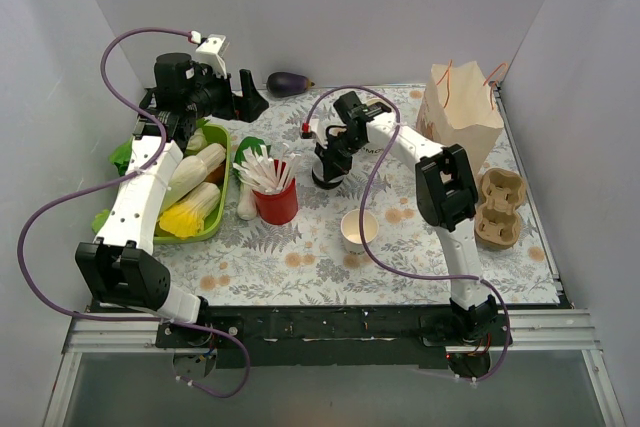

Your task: Pack the takeout coffee

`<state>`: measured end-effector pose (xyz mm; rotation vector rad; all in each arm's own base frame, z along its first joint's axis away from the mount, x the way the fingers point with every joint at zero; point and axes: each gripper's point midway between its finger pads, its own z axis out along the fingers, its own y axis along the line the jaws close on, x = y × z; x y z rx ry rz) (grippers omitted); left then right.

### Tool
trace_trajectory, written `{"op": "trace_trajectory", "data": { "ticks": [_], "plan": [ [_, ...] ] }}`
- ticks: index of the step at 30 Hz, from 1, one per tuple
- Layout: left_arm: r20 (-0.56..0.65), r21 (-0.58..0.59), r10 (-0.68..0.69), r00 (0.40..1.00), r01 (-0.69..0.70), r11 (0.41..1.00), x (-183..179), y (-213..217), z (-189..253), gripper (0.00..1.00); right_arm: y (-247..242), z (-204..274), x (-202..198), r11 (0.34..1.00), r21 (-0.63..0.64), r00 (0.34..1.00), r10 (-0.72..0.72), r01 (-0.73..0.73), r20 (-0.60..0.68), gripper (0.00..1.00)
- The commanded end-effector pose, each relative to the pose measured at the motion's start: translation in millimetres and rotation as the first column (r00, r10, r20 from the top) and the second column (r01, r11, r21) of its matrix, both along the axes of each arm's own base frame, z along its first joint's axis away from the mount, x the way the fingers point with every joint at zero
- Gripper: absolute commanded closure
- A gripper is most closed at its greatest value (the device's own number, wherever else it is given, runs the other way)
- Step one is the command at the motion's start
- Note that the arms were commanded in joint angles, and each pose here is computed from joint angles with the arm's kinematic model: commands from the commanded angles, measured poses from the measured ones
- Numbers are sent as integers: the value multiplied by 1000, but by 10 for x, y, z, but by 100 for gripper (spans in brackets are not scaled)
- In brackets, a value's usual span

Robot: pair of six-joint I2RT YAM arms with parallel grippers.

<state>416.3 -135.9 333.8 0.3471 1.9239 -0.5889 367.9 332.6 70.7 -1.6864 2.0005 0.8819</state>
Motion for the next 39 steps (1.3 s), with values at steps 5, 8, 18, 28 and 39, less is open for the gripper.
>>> {"op": "trace_trajectory", "data": {
  "ticks": [5,8,18,28,39],
  "plan": [
    [39,-6,-19,999,19,1000,-51,-3,152,2,102,170,-45,999,46,999,-8,9,-35,99],
    [39,-6,-23,999,24,1000,-63,-8,152,2,106,302,-13,998,59,1000,-28,28,-14,99],
    [34,-19,-44,998,44,999,-28,-5,135,2,89,779,-2,982,159,994,-110,105,22,99],
    [77,-1,-142,987,142,990,-89,-81,207,2,27,1355,-34,970,231,995,-87,72,53,99],
    [221,-8,-402,889,414,910,-232,-472,548,2,-552,2326,-819,953,300,983,-97,46,155,99]
  ]
}}
